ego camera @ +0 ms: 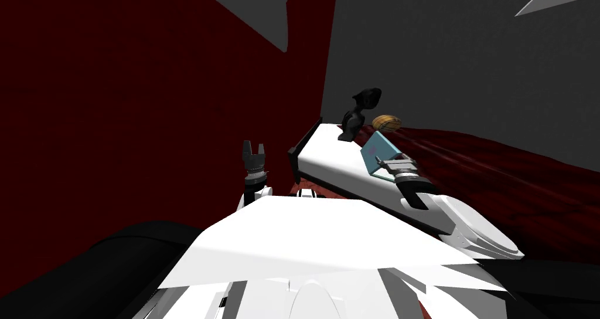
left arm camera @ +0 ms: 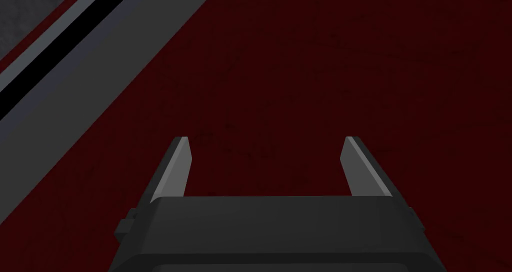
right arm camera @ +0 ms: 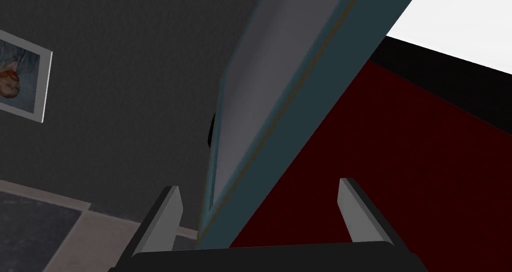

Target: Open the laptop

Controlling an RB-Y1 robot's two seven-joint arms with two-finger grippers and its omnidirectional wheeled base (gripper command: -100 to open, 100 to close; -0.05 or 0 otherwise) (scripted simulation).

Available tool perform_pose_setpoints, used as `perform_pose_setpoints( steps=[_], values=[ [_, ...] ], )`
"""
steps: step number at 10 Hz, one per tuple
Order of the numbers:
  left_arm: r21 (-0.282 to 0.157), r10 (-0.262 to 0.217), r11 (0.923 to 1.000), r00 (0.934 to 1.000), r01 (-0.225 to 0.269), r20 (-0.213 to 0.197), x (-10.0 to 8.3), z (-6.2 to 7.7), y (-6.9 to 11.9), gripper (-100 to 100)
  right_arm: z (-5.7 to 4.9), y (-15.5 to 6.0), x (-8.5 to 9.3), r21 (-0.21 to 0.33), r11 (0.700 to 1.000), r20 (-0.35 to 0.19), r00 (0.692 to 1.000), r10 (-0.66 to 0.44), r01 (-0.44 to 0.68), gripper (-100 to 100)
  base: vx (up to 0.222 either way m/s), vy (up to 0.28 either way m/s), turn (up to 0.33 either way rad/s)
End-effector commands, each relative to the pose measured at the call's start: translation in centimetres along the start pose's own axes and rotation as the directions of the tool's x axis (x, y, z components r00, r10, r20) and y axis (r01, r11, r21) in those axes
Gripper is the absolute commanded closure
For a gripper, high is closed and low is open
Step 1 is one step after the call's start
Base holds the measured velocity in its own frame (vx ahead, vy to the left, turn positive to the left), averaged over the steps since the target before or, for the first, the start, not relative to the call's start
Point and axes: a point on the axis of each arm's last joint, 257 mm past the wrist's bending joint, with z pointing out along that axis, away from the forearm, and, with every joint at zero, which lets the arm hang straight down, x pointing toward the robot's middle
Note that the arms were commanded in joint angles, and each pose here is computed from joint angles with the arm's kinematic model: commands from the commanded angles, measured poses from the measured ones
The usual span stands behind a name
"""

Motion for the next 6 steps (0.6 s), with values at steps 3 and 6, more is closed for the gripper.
perform_pose_setpoints(
  steps=[3,6],
  values=[
    [0.000,0.000,1.0000,1.0000,0.000,0.000,0.0,0.0,0.0,0,1.1,0.1,0.0,0.015,0.981,0.015,0.981,0.192,-0.192,100,-0.065,-0.071,-0.009],
    [0.000,0.000,1.0000,1.0000,0.000,0.000,0.0,0.0,0.0,0,2.1,0.2,-0.1,0.021,0.939,0.030,0.939,0.341,-0.342,100,-0.080,-0.107,-0.016]
  ],
)
